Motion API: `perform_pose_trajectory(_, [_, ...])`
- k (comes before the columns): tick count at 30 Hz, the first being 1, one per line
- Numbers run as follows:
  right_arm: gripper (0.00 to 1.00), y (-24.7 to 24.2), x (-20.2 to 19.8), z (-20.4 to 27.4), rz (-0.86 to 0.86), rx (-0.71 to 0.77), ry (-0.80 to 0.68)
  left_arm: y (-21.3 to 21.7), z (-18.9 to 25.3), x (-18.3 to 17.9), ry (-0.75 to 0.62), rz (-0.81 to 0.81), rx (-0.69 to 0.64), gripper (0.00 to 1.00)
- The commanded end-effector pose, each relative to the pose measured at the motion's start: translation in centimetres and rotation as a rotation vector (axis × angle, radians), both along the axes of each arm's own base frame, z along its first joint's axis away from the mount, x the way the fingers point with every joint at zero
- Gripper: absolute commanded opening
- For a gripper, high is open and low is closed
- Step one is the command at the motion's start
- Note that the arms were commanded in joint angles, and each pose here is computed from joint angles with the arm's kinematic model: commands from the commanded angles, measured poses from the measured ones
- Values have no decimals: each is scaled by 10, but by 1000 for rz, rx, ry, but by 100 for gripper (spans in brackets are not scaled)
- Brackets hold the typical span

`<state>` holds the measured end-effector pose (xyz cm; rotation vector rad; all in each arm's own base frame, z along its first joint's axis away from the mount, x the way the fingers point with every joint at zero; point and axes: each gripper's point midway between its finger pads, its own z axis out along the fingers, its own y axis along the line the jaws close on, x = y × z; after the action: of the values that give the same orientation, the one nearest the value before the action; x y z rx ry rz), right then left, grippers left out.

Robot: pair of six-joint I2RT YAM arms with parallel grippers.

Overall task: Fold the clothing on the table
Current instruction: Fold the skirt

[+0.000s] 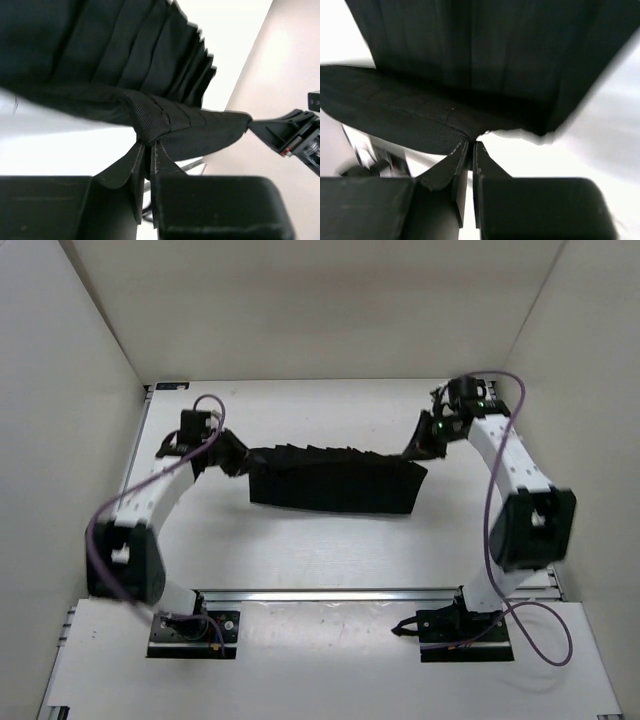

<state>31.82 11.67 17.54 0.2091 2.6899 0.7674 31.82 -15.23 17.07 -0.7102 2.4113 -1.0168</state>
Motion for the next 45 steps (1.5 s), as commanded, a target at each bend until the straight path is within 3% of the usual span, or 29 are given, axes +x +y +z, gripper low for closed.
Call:
perform_pose_trajectory(1, [5,-17,98,3,-71,-6,-122,9,-4,84,-32,-2,-67,19])
perform_pose_trajectory(2, [15,-29,123,0,-127,-22,-117,13,-3,115,-67,19,-66,24])
perform_pose_trajectory(3, [33,-39,132,3,-160,-16,-127,9,-2,133,-79,11,-100,31])
perform_pose_trajectory(4, [40,-48,144,6,-192,-20,-135,7,7,144,-103,10,-158,55])
perform_pose_trajectory(6, [58,-54,147,6,-226,-32,-136,-2,4,152,-116,-29,-261,57])
perform_pose_trajectory(9, [61,-57,120,-16,-241,-50,-126,-7,4,139,-149,-54,-378,59])
perform_pose_trajectory(12, [60,-50,89,-43,-274,-6,-91,2,-20,106,-91,7,-346,61])
perform_pose_trajectory(20, [58,-18,31,-101,-380,76,5,67,-91,48,52,204,103,59])
perform_pose_trajectory(26, [60,-10,29,-128,-447,80,75,60,-131,35,140,181,207,61])
perform_pose_trajectory(28, [57,-8,37,-133,-453,104,84,54,-140,38,167,168,210,53])
perform_pose_trajectory(30, [38,-7,39,-138,-450,123,89,46,-150,37,202,143,225,45])
perform_pose_trajectory(32, [4,0,39,-138,-415,188,90,40,-158,35,218,114,230,32])
perform_pose_trajectory(33, [0,-3,39,-138,-409,215,85,37,-160,33,224,103,223,27])
perform_pose_trajectory(34, [0,-5,38,-139,-396,225,79,35,-160,32,218,92,218,9])
perform_pose_trajectory(35, [0,-13,37,-142,-402,239,91,35,-164,28,230,97,211,0])
perform_pose_trajectory(38, [0,-46,28,-137,-380,206,98,18,-156,19,214,30,193,0])
perform_pose_trajectory(42, [0,-108,25,-129,-416,8,113,-31,-144,-8,187,-100,206,0])
perform_pose_trajectory(45, [0,-128,37,-103,-384,-110,91,-61,-146,-21,160,-135,169,0])
